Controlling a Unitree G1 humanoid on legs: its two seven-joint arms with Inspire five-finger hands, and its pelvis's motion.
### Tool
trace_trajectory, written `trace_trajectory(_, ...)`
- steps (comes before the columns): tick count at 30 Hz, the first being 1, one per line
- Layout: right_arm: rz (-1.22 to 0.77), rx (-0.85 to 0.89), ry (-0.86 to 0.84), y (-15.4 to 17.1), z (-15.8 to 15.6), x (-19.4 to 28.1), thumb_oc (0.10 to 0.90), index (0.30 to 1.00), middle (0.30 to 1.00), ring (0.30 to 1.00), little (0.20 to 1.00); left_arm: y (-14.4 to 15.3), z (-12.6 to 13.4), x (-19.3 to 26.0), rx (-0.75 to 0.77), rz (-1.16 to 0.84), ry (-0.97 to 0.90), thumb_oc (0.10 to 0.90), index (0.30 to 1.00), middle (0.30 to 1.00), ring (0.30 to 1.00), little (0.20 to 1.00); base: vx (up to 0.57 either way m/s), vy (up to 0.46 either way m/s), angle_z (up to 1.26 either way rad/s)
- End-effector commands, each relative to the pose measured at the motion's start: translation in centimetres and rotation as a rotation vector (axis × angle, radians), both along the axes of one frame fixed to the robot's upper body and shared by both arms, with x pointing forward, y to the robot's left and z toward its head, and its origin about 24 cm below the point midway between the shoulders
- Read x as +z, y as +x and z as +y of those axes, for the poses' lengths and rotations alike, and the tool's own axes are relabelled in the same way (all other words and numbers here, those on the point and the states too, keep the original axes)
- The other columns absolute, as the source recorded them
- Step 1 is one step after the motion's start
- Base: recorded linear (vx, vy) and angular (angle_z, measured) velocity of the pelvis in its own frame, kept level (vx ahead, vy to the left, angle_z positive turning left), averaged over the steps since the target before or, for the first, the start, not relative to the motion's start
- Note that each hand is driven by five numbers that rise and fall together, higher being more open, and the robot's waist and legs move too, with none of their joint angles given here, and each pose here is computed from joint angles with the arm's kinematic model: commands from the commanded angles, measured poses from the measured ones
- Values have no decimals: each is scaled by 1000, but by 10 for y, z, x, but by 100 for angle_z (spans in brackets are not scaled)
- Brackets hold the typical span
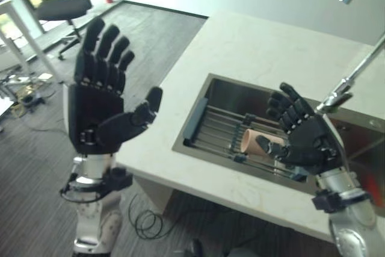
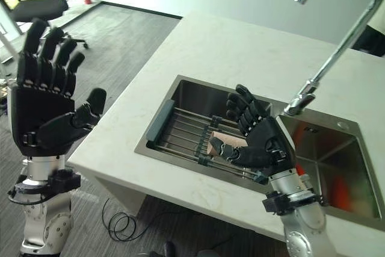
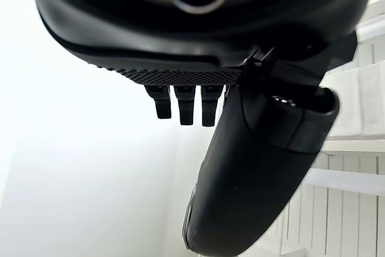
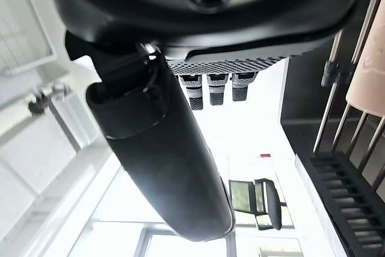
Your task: Place the dishes in the dishwasher.
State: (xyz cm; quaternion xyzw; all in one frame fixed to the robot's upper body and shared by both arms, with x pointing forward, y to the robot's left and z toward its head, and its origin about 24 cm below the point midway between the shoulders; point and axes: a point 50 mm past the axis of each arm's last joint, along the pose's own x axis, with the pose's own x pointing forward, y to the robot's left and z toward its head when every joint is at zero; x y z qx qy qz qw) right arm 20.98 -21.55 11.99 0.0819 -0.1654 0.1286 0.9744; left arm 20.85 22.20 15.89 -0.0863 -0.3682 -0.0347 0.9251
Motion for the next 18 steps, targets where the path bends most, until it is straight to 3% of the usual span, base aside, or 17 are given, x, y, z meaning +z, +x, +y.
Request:
trace_trajectory(1, -254, 56, 34, 8, 7, 43, 800, 900, 900, 900, 900, -11, -1, 37, 17, -197, 110, 800, 900, 900, 900, 900, 27, -169, -146)
trace_trajectory(3, -242, 13, 39, 13, 6, 43, 800, 900, 900, 900, 900, -5, -3, 36, 6, -167, 125, 800, 900, 900, 900, 900, 33, -190, -109)
trace_trajectory(11, -210, -92, 30, 11, -5, 40, 800, 900, 900, 900, 900, 0, -12, 23, -24, -64, 154, 800, 900, 900, 900, 900, 71, -147, -10)
trace_trajectory(18, -182, -118, -39, 7, -19, 39, 800, 900, 900, 900, 900, 8, -25, 7, -141, 49, 255, 800, 900, 900, 900, 900, 43, -40, -27)
